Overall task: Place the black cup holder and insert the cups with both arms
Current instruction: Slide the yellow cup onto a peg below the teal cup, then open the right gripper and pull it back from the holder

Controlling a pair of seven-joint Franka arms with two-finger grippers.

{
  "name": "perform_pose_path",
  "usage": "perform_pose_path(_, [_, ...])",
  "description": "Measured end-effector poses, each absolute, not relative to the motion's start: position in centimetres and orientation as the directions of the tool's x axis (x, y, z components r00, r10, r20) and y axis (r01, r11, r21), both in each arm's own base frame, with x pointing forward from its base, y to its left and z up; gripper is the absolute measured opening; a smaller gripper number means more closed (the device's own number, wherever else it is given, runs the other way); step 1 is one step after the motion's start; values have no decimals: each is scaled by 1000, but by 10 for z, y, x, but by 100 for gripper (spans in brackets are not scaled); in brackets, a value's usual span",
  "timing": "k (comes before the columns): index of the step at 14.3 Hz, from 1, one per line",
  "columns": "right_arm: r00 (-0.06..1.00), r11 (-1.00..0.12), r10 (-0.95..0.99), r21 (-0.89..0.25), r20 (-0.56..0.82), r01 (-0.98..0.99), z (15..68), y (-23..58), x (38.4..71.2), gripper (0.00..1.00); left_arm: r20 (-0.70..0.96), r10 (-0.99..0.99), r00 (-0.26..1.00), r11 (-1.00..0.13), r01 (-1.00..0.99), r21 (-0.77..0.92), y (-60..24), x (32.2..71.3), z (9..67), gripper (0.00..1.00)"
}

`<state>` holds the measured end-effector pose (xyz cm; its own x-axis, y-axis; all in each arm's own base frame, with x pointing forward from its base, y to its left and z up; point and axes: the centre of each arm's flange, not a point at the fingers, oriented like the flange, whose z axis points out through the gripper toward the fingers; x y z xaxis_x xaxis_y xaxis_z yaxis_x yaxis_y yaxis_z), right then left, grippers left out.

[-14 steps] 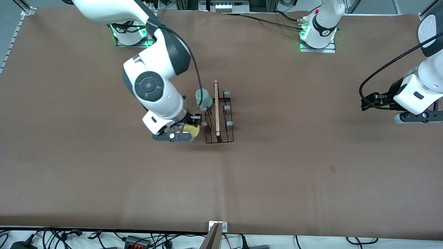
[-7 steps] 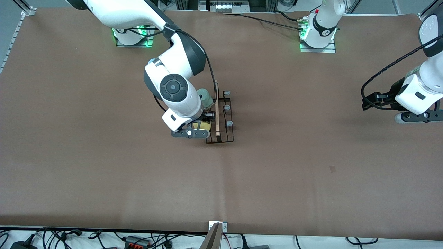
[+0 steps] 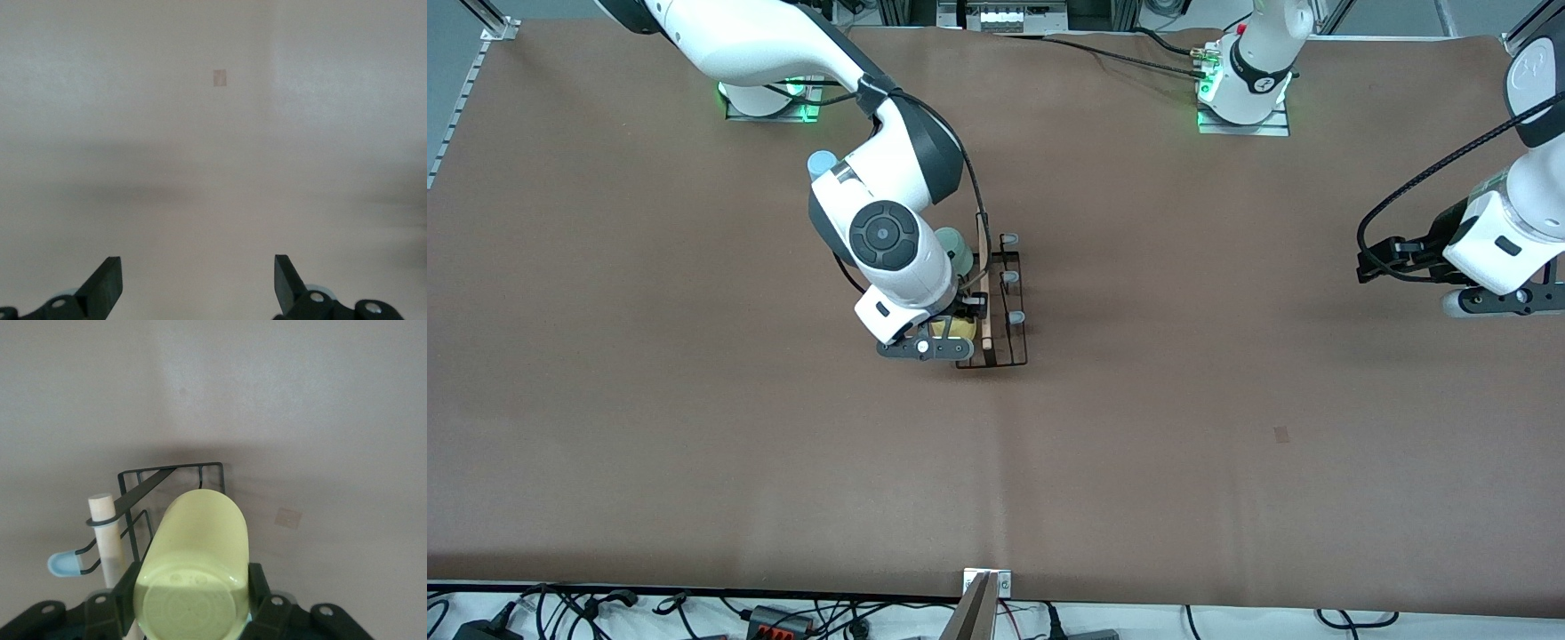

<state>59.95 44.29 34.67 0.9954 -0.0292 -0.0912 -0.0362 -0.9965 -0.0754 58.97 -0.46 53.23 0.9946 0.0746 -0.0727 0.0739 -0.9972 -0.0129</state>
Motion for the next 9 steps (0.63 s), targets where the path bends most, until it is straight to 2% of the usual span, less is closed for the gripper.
perform_pose_path(7, [990,-998,-32,-46,-136,-39,308,442,599,67,-87,90,992,-996,91,7,1,588,531,100])
perform_pose_path(8, [990,-998,-33,-46,-137,-40,304,442,599,71,-89,97,991,-995,98,13,4,588,531,100])
perform_pose_path(9, [991,-998,-36,-49,-133,-43,304,443,600,81,-89,100,991,-995,102,15,6,588,531,100])
